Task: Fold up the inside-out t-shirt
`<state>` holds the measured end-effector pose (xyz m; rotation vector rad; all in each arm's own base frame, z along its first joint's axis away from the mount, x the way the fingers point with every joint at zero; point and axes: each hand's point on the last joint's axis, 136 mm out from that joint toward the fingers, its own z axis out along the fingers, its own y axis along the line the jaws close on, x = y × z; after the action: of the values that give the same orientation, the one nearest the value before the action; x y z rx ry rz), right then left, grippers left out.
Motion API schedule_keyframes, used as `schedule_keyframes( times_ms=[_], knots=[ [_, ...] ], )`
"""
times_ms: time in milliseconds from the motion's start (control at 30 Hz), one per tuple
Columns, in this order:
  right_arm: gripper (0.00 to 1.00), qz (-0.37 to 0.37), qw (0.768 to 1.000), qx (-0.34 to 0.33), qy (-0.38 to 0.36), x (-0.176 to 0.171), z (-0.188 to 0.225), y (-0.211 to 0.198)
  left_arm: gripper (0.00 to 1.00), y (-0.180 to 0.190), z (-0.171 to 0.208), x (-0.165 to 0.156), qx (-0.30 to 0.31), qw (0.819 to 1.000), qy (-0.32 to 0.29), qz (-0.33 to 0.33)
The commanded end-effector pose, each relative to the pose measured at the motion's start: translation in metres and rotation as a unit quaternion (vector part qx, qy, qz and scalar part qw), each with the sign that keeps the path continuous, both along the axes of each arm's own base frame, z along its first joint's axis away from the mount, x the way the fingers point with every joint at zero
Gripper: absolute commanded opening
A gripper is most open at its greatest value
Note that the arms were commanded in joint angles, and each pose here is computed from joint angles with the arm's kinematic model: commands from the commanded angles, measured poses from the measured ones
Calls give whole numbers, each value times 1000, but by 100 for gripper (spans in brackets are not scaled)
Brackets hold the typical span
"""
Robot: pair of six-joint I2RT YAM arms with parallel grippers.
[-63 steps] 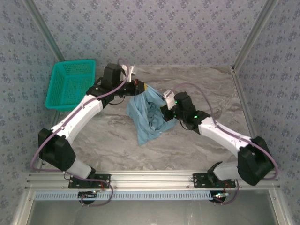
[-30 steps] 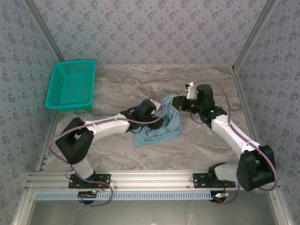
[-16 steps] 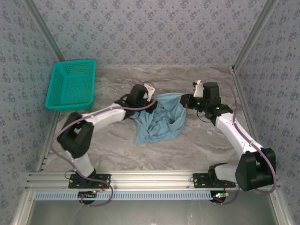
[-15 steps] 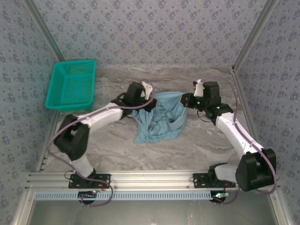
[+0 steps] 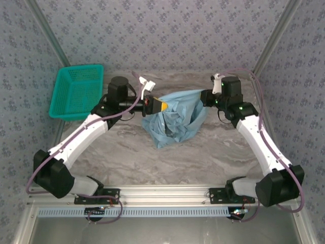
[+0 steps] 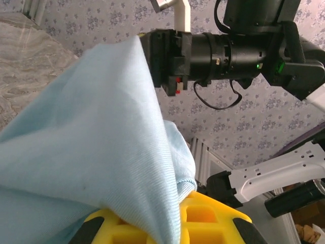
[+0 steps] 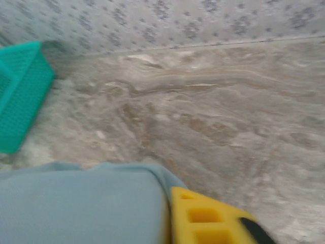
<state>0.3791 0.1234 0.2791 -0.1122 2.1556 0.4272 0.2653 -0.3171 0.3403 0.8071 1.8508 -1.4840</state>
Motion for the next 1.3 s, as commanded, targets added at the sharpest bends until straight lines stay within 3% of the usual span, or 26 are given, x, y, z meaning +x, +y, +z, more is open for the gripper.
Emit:
schedule_keyframes(
  times_ms=[0,167,400,500,600,867,1000,1100,1267],
  knots=[
    [26,-56,993,-96,39,-3,-20,-31,0,8,32,2,-26,1000,-12,10],
    [38,-29,994,-103,34,-20,-20,-24,0,23,33,20,-37,997,4,61],
    [46,179,984,6,-12,-92,-23,58,0,32,30,38,-39,994,28,103],
    [51,225,973,41,-9,-107,-39,85,0,31,30,40,-41,993,34,104],
    [58,261,965,29,-4,-115,-58,112,0,32,31,42,-42,993,37,107],
    [56,232,972,-23,22,-83,-112,130,0,33,32,39,-44,993,38,107],
    [43,246,969,-11,32,-78,-121,140,0,37,33,42,-43,991,34,122],
    [40,238,971,-18,30,-75,-123,136,0,39,33,44,-47,990,35,126],
    [53,198,979,-42,24,-62,-130,119,0,40,35,44,-53,990,35,125]
  ],
)
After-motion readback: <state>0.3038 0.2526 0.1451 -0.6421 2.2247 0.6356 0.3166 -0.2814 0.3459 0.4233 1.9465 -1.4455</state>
